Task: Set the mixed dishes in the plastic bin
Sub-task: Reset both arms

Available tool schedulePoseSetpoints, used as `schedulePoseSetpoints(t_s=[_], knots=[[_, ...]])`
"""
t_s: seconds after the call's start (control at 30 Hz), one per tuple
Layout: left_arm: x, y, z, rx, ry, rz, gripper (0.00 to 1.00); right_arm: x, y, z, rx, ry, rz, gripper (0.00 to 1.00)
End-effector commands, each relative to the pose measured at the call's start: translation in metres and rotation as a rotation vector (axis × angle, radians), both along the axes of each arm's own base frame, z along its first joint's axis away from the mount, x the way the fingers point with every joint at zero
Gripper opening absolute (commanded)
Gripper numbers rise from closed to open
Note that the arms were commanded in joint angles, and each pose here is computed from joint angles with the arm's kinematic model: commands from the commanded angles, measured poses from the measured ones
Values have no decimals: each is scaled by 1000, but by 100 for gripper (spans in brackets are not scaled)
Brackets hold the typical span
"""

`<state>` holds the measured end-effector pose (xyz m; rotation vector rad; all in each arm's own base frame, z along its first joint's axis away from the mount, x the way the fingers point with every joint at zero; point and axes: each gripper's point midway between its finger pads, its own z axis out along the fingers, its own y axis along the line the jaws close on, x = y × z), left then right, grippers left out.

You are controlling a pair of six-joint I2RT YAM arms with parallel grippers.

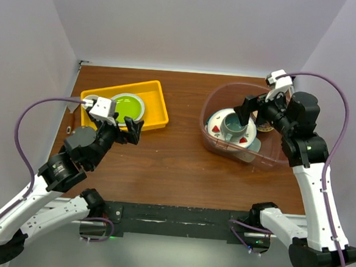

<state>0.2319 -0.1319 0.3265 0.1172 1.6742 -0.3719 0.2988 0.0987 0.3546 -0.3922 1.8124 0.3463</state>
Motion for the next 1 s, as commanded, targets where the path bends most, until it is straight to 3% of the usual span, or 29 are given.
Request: schedulePoseSetpoints(t_s=[0.0, 0.23, 0.5, 0.97], knots=[[-6, 4, 40, -74, -53, -6, 100, -5, 1, 47, 119, -87, -34, 98], [-14, 9, 56, -95, -70, -20, 100, -8, 1, 60, 123, -114, -31, 98], [-22, 9, 66, -127, -80, -52, 100, -15, 16, 55, 62, -127, 107, 98], [-27, 12, 67, -129, -77, -56, 100, -10, 3, 66, 137, -123, -24, 98]])
